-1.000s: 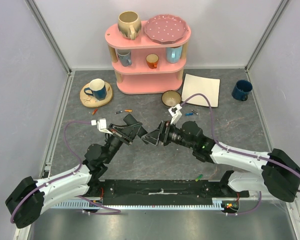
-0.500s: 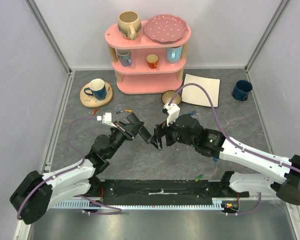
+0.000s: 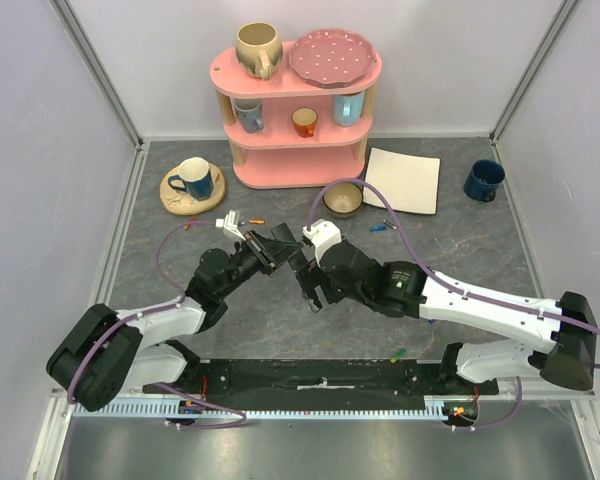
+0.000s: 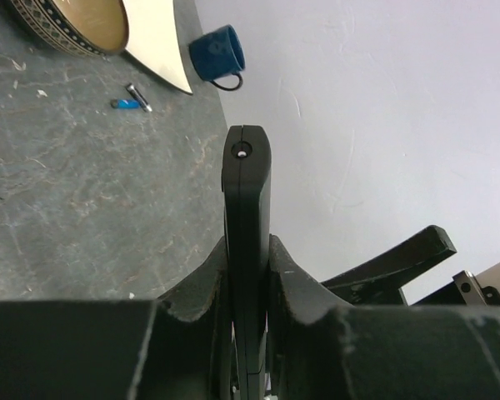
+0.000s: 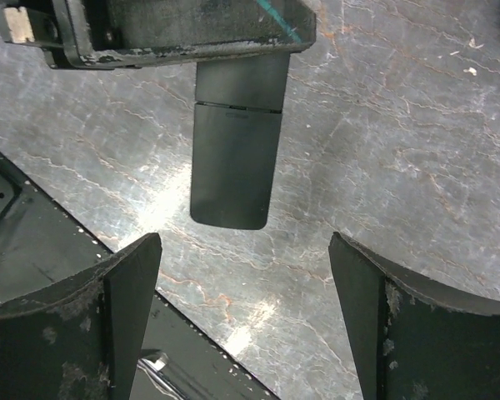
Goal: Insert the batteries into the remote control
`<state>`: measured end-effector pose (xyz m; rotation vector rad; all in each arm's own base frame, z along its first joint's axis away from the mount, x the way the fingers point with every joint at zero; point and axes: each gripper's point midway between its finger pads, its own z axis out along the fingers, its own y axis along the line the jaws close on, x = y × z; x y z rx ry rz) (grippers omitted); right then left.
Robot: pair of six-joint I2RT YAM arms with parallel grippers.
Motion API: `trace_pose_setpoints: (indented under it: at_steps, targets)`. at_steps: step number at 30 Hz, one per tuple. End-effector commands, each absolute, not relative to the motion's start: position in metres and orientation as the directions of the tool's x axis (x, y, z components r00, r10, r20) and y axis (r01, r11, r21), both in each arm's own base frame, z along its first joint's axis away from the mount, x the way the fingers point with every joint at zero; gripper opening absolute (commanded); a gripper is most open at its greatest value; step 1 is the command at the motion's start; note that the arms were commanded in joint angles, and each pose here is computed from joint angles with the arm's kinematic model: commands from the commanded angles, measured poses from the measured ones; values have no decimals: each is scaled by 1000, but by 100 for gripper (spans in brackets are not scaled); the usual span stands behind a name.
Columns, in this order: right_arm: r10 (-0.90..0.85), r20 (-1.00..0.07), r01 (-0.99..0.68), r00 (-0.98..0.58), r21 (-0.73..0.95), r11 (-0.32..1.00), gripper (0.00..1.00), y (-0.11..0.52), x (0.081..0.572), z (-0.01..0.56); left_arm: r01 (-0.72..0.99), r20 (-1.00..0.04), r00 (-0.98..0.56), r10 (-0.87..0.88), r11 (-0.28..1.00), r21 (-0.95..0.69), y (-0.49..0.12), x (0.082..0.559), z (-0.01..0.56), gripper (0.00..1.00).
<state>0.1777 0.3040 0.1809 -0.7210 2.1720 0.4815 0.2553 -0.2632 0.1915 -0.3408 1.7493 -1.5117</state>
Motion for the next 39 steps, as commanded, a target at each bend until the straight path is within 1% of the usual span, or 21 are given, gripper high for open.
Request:
trace_pose_setpoints:
  at_steps: [1, 6, 9, 13, 21, 27, 32, 35, 36, 39]
  targets:
    - [-296, -821, -603, -489, 73, 795, 89, 305, 191, 208, 336, -323, -722, -612, 98, -937, -277, 245, 223, 2]
    - [-308, -811, -605, -498, 69, 794, 89, 312, 193, 204, 326, -307, -734, -606, 82, -942, -279, 246, 220, 2]
    - [-316, -804, -599, -503, 61, 798, 87, 314, 195, 199, 325, -305, -736, -604, 79, -942, -280, 246, 219, 2]
    - [-318, -801, -602, -507, 64, 796, 79, 318, 196, 198, 331, -308, -733, -606, 78, -940, -280, 246, 221, 2]
    - [-320, -796, -604, -514, 71, 794, 72, 322, 195, 193, 332, -312, -733, -605, 83, -940, -279, 245, 219, 2]
    - [-322, -793, -601, -517, 69, 797, 65, 323, 197, 191, 330, -315, -732, -605, 89, -940, -279, 245, 217, 2]
    - [-324, -791, -601, -519, 68, 796, 62, 323, 196, 190, 324, -316, -729, -607, 101, -941, -278, 245, 215, 2]
    - [-324, -790, -602, -520, 71, 795, 58, 324, 196, 190, 326, -319, -727, -609, 103, -940, -277, 246, 215, 2]
    - [-326, -789, -602, -521, 70, 795, 56, 323, 196, 188, 328, -320, -726, -609, 103, -939, -277, 246, 216, 2]
    - [-326, -787, -604, -524, 73, 794, 51, 323, 195, 187, 323, -320, -726, -608, 108, -940, -277, 247, 215, 2]
